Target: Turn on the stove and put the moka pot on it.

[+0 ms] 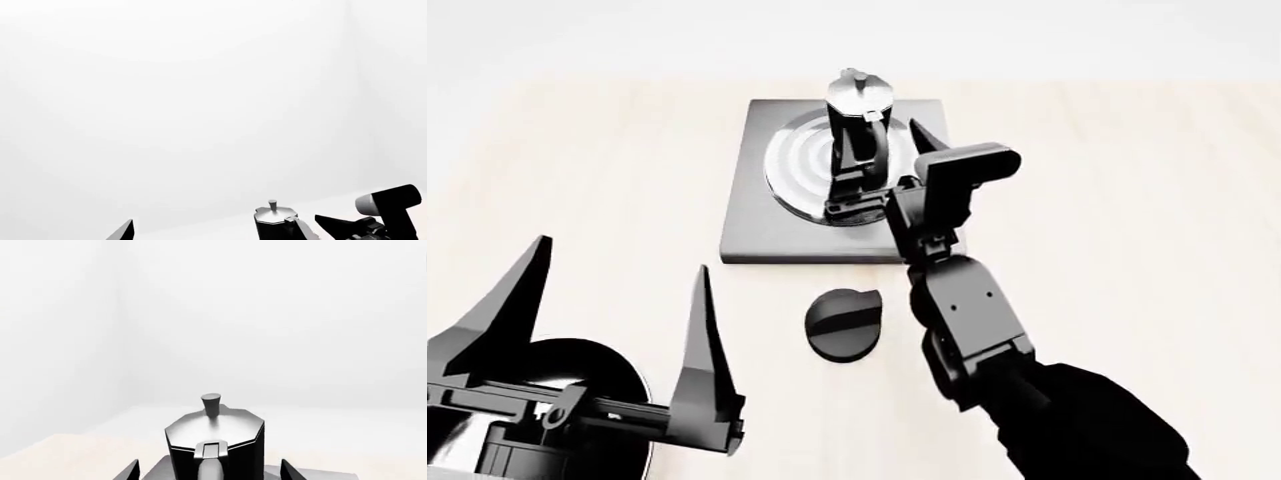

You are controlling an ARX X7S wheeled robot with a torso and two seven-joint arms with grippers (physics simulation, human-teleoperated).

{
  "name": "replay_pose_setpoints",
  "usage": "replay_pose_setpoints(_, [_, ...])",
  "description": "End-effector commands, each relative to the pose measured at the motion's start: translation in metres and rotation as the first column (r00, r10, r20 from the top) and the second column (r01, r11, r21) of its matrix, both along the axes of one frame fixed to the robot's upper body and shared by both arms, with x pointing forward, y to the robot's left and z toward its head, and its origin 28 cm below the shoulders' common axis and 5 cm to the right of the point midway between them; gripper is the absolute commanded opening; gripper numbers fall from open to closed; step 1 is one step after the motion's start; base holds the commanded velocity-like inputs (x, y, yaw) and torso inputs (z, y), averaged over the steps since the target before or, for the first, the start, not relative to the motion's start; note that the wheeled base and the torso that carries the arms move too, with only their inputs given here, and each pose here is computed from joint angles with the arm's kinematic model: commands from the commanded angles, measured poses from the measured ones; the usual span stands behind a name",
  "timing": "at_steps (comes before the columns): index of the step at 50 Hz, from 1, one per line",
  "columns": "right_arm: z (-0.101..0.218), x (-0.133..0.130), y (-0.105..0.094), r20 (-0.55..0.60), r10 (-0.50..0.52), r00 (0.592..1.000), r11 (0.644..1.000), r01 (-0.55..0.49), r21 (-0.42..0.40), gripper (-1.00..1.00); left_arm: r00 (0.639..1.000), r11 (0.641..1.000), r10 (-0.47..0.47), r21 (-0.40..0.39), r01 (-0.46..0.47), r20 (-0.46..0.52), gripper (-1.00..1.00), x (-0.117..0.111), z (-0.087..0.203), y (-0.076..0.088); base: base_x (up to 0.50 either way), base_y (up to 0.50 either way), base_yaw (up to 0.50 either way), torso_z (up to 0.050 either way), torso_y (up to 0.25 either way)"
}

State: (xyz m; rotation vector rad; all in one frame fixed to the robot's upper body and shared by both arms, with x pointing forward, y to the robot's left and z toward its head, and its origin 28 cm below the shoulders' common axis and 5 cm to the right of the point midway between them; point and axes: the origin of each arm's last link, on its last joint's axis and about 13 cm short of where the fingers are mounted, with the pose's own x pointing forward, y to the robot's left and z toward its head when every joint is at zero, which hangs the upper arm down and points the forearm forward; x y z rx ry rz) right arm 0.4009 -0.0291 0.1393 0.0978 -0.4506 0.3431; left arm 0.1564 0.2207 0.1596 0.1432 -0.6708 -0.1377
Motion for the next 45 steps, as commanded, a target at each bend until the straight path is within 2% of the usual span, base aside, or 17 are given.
replay_pose_setpoints(1, [0.023, 0.003, 0.006, 0.092, 0.025, 0.995, 0.998, -0.03, 0.049, 1.0, 1.0, 1.0, 0.022, 0.007, -0.022, 0.018, 1.0, 0.003, 0.008, 0.004, 0.0, 0.0, 0.0, 0.0, 0.0])
replay_pose_setpoints(11, [0.067, -0.019, 0.01, 0.211, 0.071, 0.975, 0.991, -0.093, 0.093, 1.0, 0.998, 0.999, 0.047, 0.015, -0.047, 0.047, 1.0, 0.005, 0.021, 0.009, 0.0, 0.0, 0.0, 0.0, 0.0])
replay_pose_setpoints(23, [0.127, -0.049, -0.005, 0.324, 0.065, 0.944, 0.981, -0.119, 0.15, 1.0, 0.988, 0.993, 0.096, 0.056, -0.103, 0.122, 1.0, 0.013, 0.054, 0.016, 0.0, 0.0, 0.0, 0.0, 0.0])
replay_pose_setpoints(28, [0.148, -0.065, -0.012, 0.382, 0.021, 0.924, 0.982, -0.091, 0.167, 1.0, 0.978, 0.99, 0.108, 0.068, -0.122, 0.18, 1.0, 0.014, 0.066, 0.019, 0.0, 0.0, 0.0, 0.0, 0.0])
replay_pose_setpoints(30, [0.157, -0.073, -0.017, 0.418, -0.042, 0.907, 0.983, -0.037, 0.181, 1.0, 0.974, 0.989, 0.111, 0.071, -0.127, 0.199, 1.0, 0.014, 0.07, 0.021, 0.0, 0.0, 0.0, 0.0, 0.0])
replay_pose_setpoints(32, [0.167, -0.08, -0.023, 0.407, -0.076, 0.91, 0.974, -0.02, 0.226, 1.0, 0.97, 0.989, 0.108, 0.077, -0.128, 0.216, 1.0, 0.014, 0.074, 0.022, 0.0, 0.0, 0.0, 0.0, 0.0])
replay_pose_setpoints(33, [0.175, -0.088, -0.028, 0.444, -0.105, 0.89, 0.977, 0.008, 0.214, 1.0, 0.965, 0.985, 0.113, 0.098, -0.14, 0.237, 1.0, 0.014, 0.079, 0.023, 0.0, 0.0, 0.0, 0.0, 0.0])
replay_pose_setpoints(45, [0.207, -0.132, -0.062, 0.486, -0.195, 0.852, 0.968, 0.087, 0.235, 1.0, 0.941, 0.977, 0.135, 0.116, -0.179, 0.311, 1.0, 0.008, 0.112, 0.029, 0.0, 0.0, 0.0, 0.0, 0.0])
